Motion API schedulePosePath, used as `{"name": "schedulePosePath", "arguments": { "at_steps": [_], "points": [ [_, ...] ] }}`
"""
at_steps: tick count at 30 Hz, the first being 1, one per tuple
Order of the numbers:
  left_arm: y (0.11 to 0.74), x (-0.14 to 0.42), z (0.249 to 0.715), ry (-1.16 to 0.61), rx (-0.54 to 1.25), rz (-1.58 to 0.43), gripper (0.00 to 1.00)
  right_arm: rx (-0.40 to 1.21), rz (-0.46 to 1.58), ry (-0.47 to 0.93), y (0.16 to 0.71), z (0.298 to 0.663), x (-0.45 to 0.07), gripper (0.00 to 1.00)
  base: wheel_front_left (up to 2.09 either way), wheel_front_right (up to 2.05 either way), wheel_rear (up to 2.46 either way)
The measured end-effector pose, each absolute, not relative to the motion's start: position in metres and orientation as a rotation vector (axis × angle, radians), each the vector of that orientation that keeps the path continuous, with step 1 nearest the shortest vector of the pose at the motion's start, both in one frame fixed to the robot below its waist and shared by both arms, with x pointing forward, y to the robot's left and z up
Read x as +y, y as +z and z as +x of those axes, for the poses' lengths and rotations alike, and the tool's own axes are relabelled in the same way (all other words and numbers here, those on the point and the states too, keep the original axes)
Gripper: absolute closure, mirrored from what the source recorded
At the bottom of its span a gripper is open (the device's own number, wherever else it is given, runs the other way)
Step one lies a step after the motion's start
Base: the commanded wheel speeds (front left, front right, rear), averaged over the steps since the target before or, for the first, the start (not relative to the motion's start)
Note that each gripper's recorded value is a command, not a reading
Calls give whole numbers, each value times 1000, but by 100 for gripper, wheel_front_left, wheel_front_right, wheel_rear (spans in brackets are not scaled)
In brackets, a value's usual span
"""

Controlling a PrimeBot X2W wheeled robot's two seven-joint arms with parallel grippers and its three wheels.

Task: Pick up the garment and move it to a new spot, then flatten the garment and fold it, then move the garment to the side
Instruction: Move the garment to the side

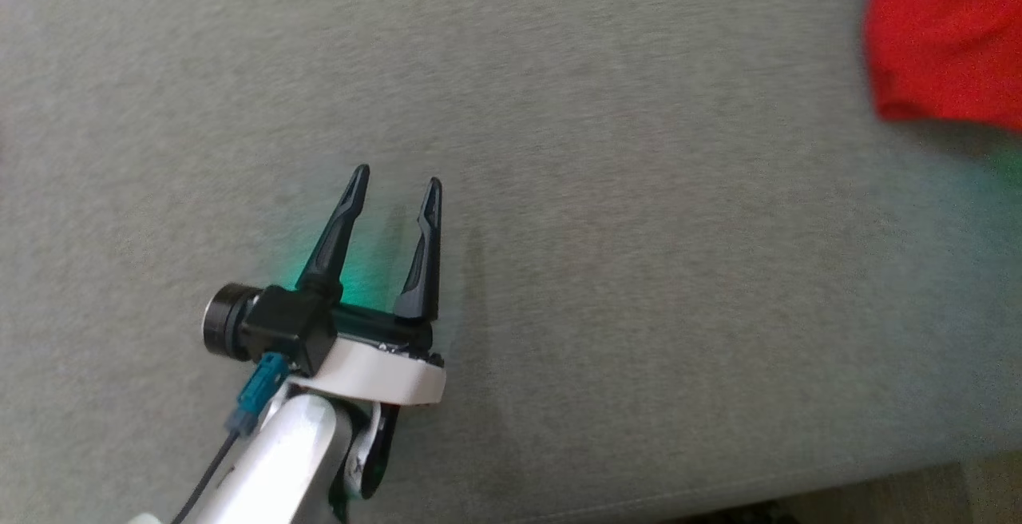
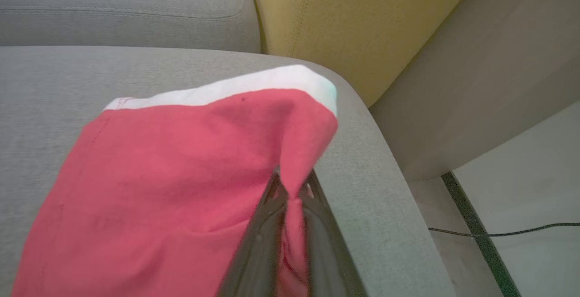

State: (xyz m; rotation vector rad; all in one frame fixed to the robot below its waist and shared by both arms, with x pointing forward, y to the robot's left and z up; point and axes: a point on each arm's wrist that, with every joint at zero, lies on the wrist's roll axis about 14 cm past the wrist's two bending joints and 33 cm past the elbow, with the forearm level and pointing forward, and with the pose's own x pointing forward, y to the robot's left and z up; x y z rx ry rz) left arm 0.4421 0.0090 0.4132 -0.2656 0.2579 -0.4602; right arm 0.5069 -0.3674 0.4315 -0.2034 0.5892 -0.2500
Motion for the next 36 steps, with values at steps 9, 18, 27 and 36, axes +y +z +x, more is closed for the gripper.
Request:
{"name": "schedulePosePath", "arguments": {
  "at_steps": [9,18,27,36],
  "points": [
    [400,39,444,-371,280,-248,0,602,-278,-264,414,539,-379,0,0,0,0],
    [407,37,443,-373,259,-249,0,430,-316,-216,443,560,-362,0,0,0,0],
    [440,50,440,-326,176,-254,0,186,-285,-66,511,571,-294,0,0,0,0],
    [460,107,412,-137,130,-268,0,33,-112,70,537,526,-210,0,0,0,0]
  ]
}}
